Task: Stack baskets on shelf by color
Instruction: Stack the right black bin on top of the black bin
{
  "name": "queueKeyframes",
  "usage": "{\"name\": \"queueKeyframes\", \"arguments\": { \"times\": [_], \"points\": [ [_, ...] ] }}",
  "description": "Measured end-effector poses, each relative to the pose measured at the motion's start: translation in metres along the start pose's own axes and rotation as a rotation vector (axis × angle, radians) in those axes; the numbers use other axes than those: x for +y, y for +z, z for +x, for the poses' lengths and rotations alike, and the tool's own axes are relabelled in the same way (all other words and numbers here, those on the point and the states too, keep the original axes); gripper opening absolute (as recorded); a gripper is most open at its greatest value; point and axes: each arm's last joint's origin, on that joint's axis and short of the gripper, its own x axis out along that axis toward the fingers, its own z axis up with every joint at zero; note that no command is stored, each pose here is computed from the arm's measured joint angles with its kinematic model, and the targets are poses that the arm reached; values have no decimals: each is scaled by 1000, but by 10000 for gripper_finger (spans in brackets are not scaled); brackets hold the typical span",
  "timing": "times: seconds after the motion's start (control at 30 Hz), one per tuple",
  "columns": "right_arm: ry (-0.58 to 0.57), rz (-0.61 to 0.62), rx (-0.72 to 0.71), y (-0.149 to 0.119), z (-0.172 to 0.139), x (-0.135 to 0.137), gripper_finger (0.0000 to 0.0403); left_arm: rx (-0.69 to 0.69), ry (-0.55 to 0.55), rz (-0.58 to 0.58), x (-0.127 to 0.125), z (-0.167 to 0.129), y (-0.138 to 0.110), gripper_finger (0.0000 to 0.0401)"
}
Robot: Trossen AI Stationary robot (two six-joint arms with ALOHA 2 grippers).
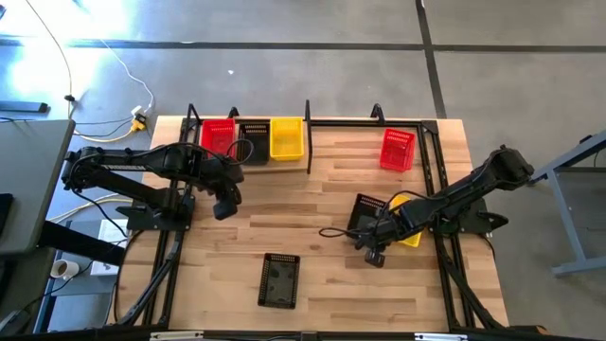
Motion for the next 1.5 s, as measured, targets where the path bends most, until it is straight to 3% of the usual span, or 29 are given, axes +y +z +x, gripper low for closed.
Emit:
{"name": "queueKeyframes", "arguments": {
  "times": [0.3, 0.63, 1.1, 1.5],
  "points": [
    [62, -21, -77, 25, -22, 19, 5, -23, 69, -24, 2, 0, 1, 152],
    [33, -25, -235, 80, -86, 29, 1, -38, 124, -120, 11, 0, 3, 152],
    [-131, -75, -643, 153, -185, -1, 0, -59, 194, -271, 26, 1, 6, 152],
    [-317, -173, -974, 191, -246, -42, 0, -57, 197, -259, 27, 1, 6, 152]
  ]
}}
